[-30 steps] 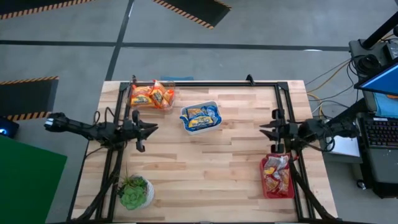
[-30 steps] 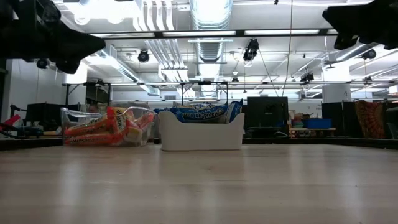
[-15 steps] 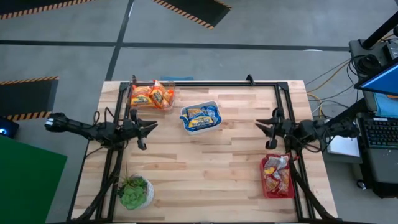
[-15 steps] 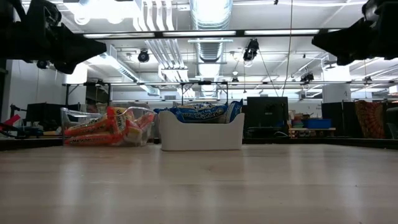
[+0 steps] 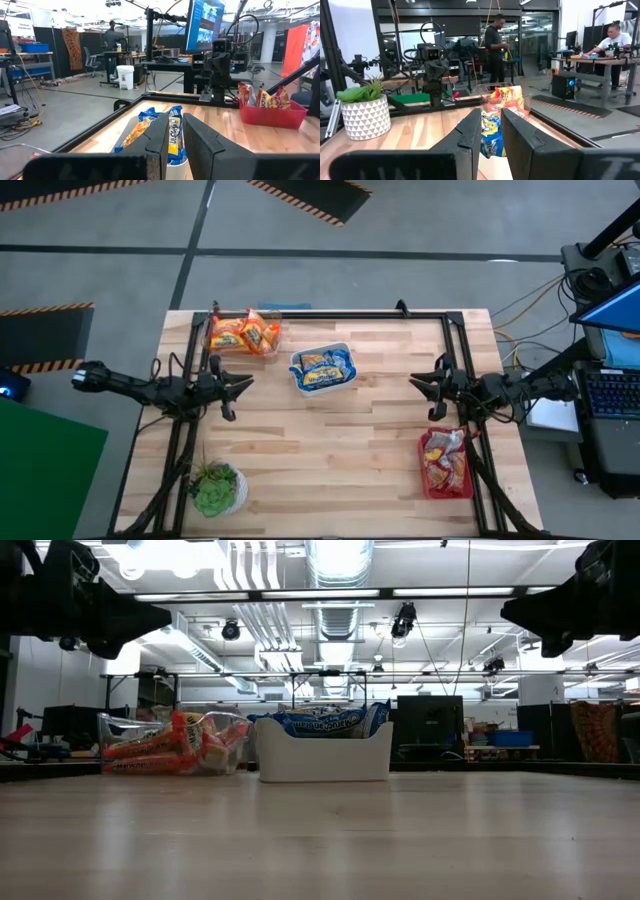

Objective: Sort Maruchan noodles
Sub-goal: Return to Home Position

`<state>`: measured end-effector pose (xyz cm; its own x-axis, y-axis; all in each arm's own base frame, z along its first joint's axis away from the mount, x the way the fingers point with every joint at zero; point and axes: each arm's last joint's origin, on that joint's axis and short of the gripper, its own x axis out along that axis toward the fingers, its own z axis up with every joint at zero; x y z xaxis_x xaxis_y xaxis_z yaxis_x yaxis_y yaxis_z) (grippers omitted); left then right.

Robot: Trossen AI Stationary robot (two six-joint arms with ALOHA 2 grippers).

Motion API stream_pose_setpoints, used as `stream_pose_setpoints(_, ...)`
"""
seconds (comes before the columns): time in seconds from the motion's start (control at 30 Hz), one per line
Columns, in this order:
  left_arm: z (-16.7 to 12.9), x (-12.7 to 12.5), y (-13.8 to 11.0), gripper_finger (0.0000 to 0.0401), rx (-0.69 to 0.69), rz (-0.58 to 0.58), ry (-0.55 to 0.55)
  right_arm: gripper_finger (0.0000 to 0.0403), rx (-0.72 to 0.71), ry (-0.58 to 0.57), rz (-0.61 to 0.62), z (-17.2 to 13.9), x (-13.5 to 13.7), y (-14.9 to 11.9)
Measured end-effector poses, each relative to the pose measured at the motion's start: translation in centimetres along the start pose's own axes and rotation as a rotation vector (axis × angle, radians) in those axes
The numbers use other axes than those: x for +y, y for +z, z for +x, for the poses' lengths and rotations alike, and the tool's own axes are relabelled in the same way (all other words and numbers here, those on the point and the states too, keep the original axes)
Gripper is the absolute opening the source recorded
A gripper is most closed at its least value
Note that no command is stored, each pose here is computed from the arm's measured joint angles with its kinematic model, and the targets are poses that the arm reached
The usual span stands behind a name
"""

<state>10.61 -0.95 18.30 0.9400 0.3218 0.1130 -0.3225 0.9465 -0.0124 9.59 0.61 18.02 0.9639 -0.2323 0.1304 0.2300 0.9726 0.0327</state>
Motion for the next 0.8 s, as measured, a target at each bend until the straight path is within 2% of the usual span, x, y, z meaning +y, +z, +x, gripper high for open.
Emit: stream_pose_setpoints(0.8,0.06,-0.04,-0.07,0.0038,0.008,0.005,0.000,0.0063,0.001,0.000,-0.001,0.00,0.00,-0.02)
